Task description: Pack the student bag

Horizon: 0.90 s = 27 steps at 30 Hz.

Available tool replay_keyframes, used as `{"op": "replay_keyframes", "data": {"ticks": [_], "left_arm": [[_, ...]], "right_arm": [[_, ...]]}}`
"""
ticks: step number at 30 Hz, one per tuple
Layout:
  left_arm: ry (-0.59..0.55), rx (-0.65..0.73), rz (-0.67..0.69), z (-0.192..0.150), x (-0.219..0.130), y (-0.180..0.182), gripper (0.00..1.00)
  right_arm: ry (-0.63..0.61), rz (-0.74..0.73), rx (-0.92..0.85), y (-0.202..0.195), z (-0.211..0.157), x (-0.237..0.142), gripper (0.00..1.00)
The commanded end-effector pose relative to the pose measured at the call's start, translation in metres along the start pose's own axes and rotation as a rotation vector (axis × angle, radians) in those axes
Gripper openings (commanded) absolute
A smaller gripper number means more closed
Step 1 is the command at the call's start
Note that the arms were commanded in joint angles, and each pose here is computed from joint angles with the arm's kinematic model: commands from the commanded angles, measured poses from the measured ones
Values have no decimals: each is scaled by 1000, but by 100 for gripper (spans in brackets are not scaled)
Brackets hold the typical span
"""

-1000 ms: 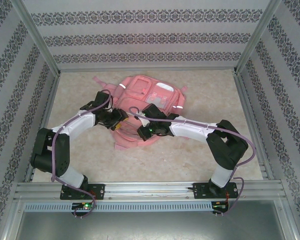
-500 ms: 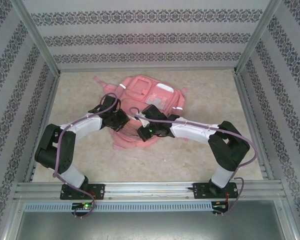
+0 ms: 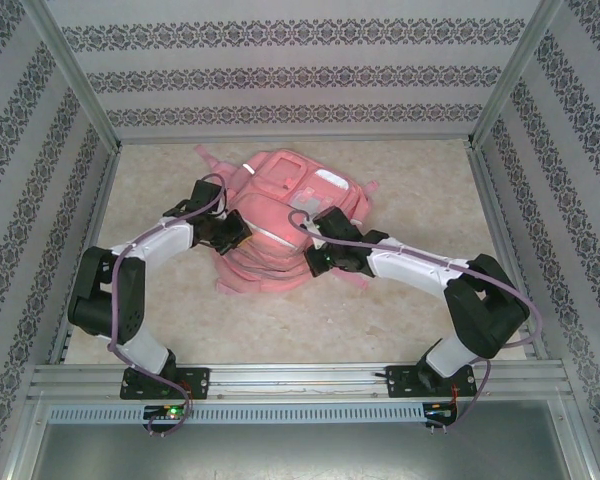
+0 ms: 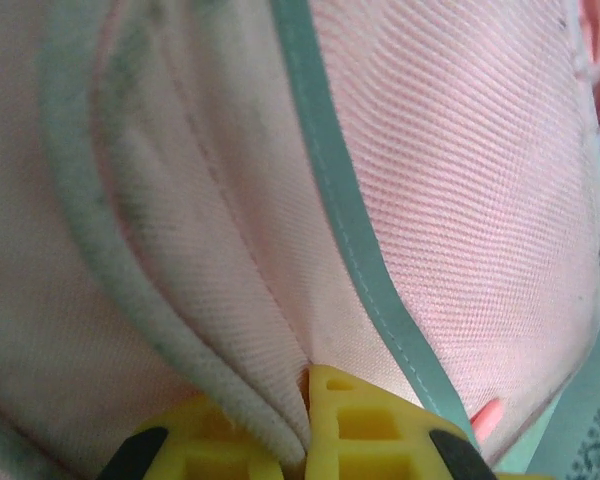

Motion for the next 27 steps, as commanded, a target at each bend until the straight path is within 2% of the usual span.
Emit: {"op": "replay_keyframes", "data": {"ticks": [1, 4, 6, 9, 10, 11, 12, 13, 15, 18, 24, 27], "left_arm": [[149, 169, -6, -5, 4, -1, 0], [205, 298, 71, -1, 4, 0, 0], [197, 379, 117, 11, 4, -4, 0], [151, 392, 93, 36, 7, -15, 2], [126, 373, 82, 47, 8, -17, 7], [102, 347, 68, 57, 8, -20, 21], [79, 322, 51, 67, 7, -25, 38], [67, 305, 33, 74, 6, -29, 43], [48, 279, -12, 78, -1, -40, 45], [50, 226, -67, 66, -10, -44, 46], [93, 167, 30, 9, -11, 4, 52], [75, 122, 18, -2, -7, 8, 52]], "right_arm": [[62, -92, 14, -22, -18, -9, 0], [43, -14, -25, -8, -12, -10, 0], [40, 29, -65, 6, -9, -9, 0], [44, 80, -104, 26, -4, -5, 0], [44, 92, -111, 32, -2, -3, 0], [44, 111, -119, 39, 0, -1, 0], [43, 126, -126, 46, 2, 1, 0], [42, 136, -130, 51, 4, 3, 0], [46, 163, -134, 60, 7, 9, 0], [55, 182, -147, 70, 10, 16, 0], [43, 194, -145, 77, 13, 18, 0], [41, 204, -139, 78, 11, 17, 0]]}}
Point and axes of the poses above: each hand's point on the last joint's axis, 136 mm out from that joint toward the fingers, its own x axis out along the fingers, its own y axis along the line the jaws close on, z = x × y, the point moved 5 cm from there along -x, back along the fingers, and after that the axes turned 4 degrees about -x, right-handed, at the moved point
